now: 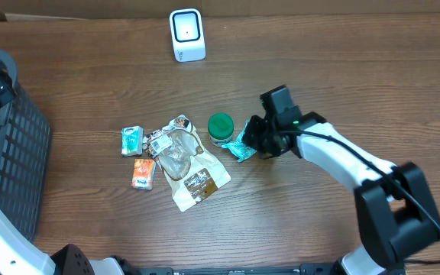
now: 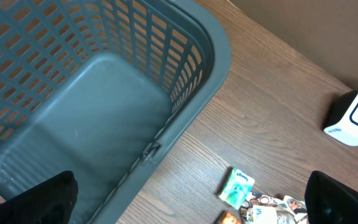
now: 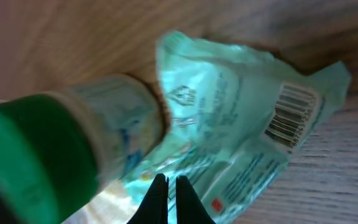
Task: Scan the item barcode
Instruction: 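Reach the right gripper forward and grasp the mint-green wipes pack, then drag the wipes pack rightward and release it on the table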
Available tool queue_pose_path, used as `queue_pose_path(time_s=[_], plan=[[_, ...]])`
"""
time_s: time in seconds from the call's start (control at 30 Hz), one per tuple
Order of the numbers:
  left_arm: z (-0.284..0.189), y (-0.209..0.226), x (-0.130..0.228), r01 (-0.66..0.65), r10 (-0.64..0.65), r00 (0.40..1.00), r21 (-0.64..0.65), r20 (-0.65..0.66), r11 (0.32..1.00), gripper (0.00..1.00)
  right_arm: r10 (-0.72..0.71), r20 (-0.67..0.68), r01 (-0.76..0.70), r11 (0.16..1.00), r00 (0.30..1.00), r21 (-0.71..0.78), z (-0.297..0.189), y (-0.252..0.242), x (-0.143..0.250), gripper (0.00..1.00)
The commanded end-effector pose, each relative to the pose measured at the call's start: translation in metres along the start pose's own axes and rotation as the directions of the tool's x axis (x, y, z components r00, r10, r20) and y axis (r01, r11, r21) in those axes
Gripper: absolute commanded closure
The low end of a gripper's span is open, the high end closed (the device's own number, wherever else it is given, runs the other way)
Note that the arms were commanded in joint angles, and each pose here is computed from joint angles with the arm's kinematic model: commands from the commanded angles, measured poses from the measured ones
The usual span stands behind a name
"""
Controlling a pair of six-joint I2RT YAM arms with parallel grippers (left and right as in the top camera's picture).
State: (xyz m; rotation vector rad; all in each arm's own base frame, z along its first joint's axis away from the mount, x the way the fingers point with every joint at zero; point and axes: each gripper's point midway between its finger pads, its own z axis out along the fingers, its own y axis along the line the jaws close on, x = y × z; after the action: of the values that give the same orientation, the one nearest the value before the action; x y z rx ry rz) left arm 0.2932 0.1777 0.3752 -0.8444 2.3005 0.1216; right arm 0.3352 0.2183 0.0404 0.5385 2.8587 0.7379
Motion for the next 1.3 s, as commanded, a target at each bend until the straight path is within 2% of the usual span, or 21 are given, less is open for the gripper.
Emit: queue_pose_path(time_s=[0.0, 0.13, 0.3, 0.4, 0.63, 0.77, 0.9, 1.03, 1.27], plan=[[-0.006, 0.0, -0.003, 0.011, -0.011, 1.0, 0.001, 0.021, 1.0, 0.0, 0.034, 0.007, -0.034, 0.999, 0.999, 0.02, 0.008, 0.001, -0.001, 0.96], [-0.006, 0.0, -0.003, 0.011, -0.011, 1.0, 0.001, 0.021, 1.0, 0.0, 0.005, 0.003, -0.005, 1.0, 1.0, 0.025, 0.009, -0.001, -0.001, 0.96], [-0.006, 0.0, -0.003, 0.011, -0.011, 1.0, 0.001, 0.021, 1.0, 0.0, -0.12, -0.024, 0.121, 0.991, 0.992, 0.058, 0.005, -0.015, -0.002, 0.93], [-0.006, 0.0, -0.003, 0.011, -0.011, 1.0, 0.001, 0.021, 1.0, 0.0, -0.264, -0.056, 0.267, 0.963, 0.963, 0.046, 0.001, -0.022, -0.004, 0.93], [-0.006, 0.0, -0.003, 0.011, -0.011, 1.0, 0.001, 0.021, 1.0, 0.0, -0.455, -0.085, 0.461, 0.885, 0.886, 0.066, -0.024, -0.035, -0.028, 0.85], [-0.006, 0.0, -0.003, 0.011, -0.011, 1.0, 0.001, 0.021, 1.0, 0.01, -0.449, -0.066, 0.45, 0.893, 0.891, -0.003, -0.051, -0.013, -0.046, 0.81], [-0.006, 0.0, -0.003, 0.011, -0.011, 1.0, 0.001, 0.021, 1.0, 0.01, -0.416, -0.074, 0.402, 0.903, 0.906, -0.153, -0.063, 0.024, -0.037, 0.81], [-0.006, 0.0, -0.003, 0.011, -0.011, 1.0, 0.001, 0.021, 1.0, 0.0, -0.204, -0.113, 0.203, 0.979, 0.972, -0.027, -0.048, 0.016, -0.021, 0.8], [-0.006, 0.0, -0.003, 0.011, -0.011, 1.0, 0.001, 0.021, 1.0, 0.0, -0.031, -0.118, 0.042, 0.995, 0.992, 0.095, -0.02, 0.0, 0.01, 0.81]])
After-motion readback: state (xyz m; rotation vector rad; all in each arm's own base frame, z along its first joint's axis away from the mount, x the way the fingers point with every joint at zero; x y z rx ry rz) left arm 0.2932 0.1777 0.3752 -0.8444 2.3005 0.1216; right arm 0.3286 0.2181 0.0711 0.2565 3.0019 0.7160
